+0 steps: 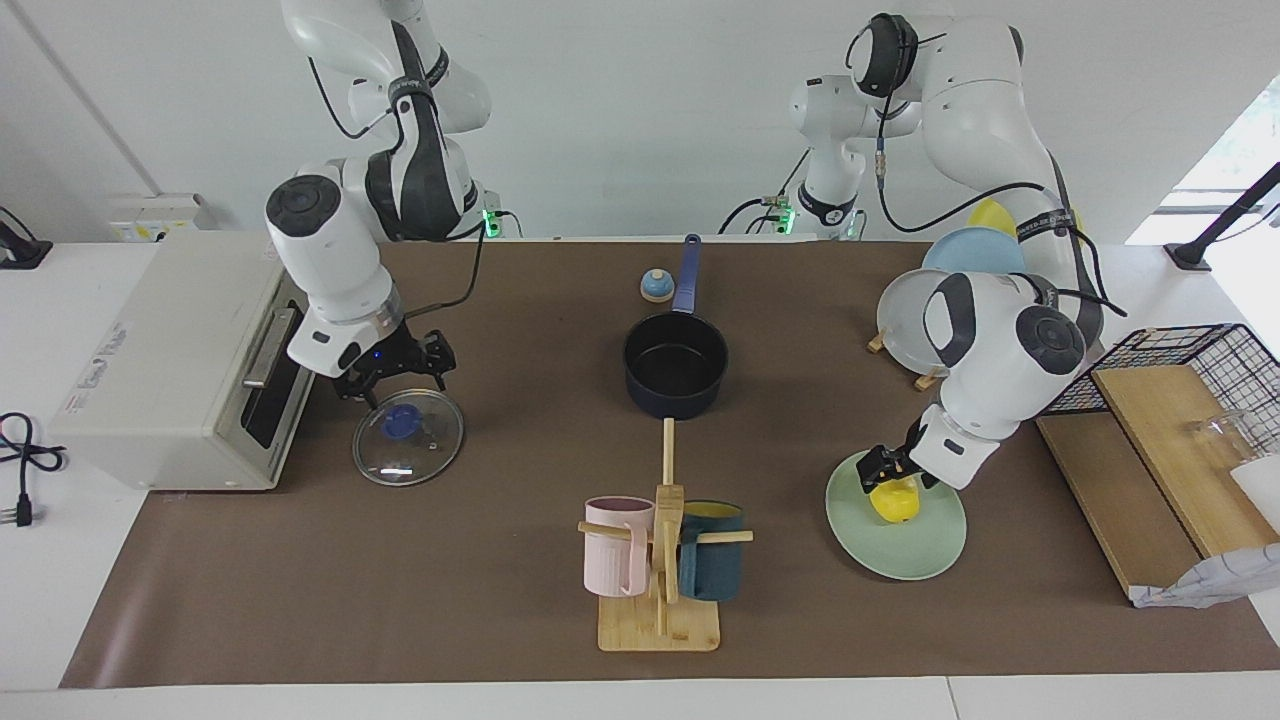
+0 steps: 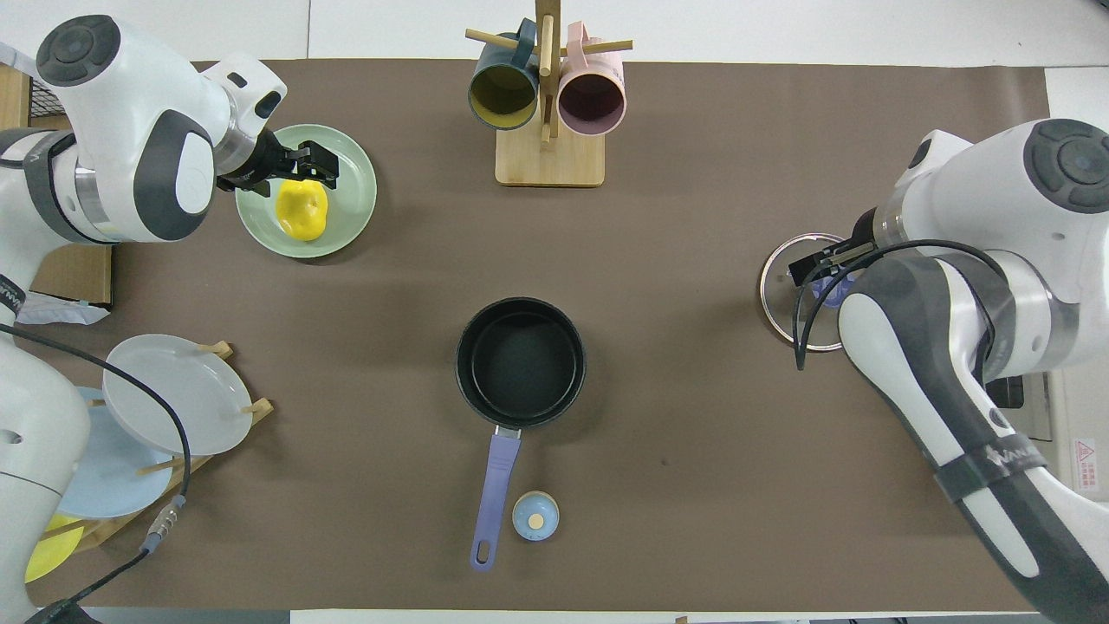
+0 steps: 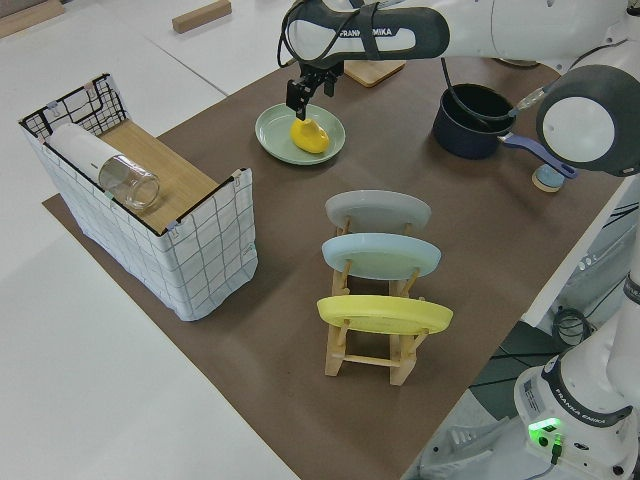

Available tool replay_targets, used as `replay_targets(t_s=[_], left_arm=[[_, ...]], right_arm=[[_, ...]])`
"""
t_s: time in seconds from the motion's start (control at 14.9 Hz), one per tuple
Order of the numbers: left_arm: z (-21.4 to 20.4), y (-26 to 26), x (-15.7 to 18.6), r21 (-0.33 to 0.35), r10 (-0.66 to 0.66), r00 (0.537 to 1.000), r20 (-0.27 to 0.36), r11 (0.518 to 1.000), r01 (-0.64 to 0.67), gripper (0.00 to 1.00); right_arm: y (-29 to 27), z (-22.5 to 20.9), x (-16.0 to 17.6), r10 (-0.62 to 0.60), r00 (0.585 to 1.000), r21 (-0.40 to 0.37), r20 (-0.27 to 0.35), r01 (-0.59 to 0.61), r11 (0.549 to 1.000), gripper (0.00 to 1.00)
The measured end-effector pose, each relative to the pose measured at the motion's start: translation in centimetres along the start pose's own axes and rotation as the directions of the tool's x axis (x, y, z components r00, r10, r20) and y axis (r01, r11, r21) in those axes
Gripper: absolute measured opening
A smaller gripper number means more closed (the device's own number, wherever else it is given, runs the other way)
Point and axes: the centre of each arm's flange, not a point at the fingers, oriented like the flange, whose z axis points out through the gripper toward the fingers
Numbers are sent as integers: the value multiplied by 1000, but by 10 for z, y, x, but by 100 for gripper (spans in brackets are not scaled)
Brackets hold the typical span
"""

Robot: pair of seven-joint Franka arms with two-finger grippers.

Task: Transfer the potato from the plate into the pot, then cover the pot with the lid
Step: 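Reach the left gripper to the potato while the right gripper reaches the lid, then grasp the yellow potato with the left gripper and lift it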

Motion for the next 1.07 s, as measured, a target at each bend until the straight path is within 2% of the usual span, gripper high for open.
replay_targets(t_s=[0.13, 0.33, 0.94, 1.07], left_arm=[[12, 8, -4, 6, -45, 999, -22, 999, 45, 100], [30, 12, -10, 6, -67, 997, -34, 998, 67, 100], [35, 6, -10, 9, -75, 996, -44, 997, 76, 100], [44, 8, -13, 0, -115, 992, -57, 993, 115, 100]], right_arm=[[9, 19, -6, -23, 1000, 1, 4, 23, 1000, 100], [22, 25, -11, -30, 999, 4, 11, 30, 1000, 100], [28, 52, -31, 4, 1000, 7, 23, -4, 1000, 100], [28, 51, -31, 4, 1000, 7, 22, -5, 1000, 97]])
